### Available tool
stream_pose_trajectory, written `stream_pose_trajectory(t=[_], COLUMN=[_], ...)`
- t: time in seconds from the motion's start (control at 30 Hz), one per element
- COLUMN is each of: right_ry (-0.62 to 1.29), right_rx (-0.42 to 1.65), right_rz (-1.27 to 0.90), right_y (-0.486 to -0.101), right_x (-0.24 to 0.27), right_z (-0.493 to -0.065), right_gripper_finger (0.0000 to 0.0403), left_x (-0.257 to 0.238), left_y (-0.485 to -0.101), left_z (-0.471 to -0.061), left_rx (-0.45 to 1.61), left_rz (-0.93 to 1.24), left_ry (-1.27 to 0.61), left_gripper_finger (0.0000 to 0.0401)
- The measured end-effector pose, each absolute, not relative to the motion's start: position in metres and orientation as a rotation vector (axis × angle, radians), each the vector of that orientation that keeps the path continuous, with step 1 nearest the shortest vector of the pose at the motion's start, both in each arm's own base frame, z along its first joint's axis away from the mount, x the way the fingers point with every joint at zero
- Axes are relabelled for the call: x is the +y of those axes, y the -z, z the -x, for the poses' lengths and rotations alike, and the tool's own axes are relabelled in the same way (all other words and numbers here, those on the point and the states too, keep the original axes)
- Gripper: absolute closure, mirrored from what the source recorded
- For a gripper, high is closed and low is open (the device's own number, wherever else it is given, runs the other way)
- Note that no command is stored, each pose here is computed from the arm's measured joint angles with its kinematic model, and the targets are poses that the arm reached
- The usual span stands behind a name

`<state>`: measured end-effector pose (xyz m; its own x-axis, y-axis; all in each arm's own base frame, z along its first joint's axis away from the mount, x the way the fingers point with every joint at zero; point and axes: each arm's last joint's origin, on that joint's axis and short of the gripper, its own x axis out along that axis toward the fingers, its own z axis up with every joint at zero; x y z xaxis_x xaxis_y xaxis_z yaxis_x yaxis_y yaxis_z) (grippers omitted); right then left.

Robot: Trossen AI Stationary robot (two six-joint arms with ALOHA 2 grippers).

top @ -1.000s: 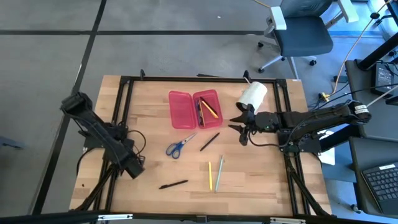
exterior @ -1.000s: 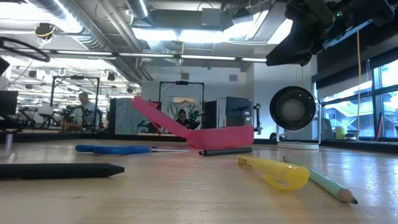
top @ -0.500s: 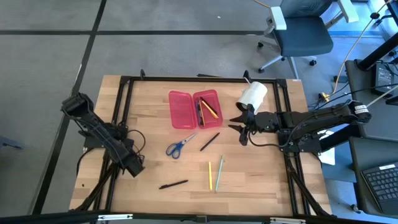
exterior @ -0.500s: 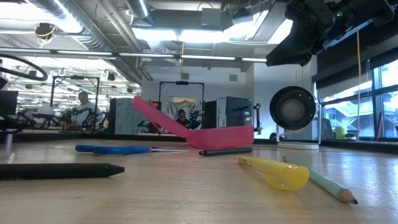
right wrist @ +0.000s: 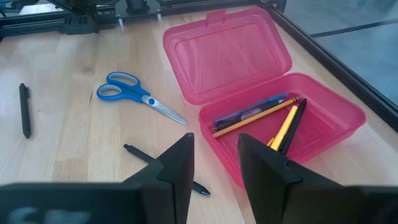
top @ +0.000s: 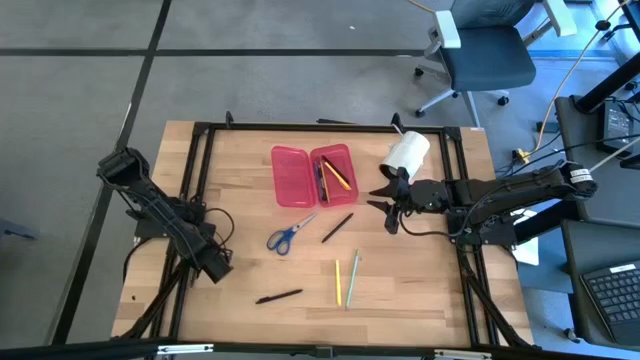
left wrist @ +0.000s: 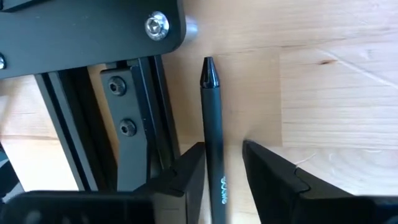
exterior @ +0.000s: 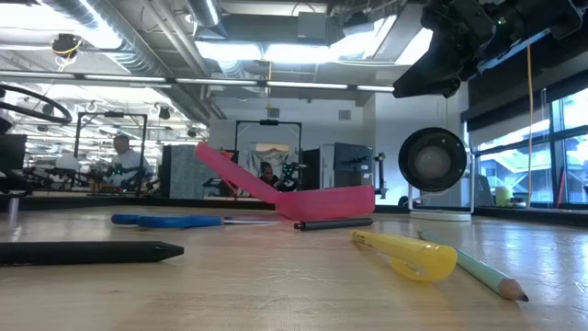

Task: Pick & place school supplies into a supply box
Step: Put the black pen into the red supply box

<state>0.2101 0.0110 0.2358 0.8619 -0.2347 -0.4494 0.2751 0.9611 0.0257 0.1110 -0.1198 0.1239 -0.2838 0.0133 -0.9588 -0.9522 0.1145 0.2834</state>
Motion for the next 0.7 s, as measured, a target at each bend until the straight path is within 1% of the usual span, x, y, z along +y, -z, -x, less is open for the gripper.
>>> stream_pose_trajectory(t=[0.4, 0.6, 0.7], right_ry=[0.267, 0.268, 0.268], right_rx=[0.461, 0.467, 0.467], right_rz=[-0.090, -0.088, -0.088], right_y=[-0.236, -0.235, -0.235], right_x=[0.011, 0.011, 0.011], right_z=[-0.210, -0.210, -0.210], right_gripper_finger=[0.0274, 0.0274, 0.0274], left_x=[-0.126, -0.134, -0.140], left_y=[-0.129, -0.133, -0.137], left_z=[-0.120, -0.128, -0.138], left_rx=[1.400, 1.373, 1.302], left_rz=[0.999, 1.037, 1.088], left_ry=[-1.261, -1.170, -1.063], left_gripper_finger=[0.0355, 0.0365, 0.0367])
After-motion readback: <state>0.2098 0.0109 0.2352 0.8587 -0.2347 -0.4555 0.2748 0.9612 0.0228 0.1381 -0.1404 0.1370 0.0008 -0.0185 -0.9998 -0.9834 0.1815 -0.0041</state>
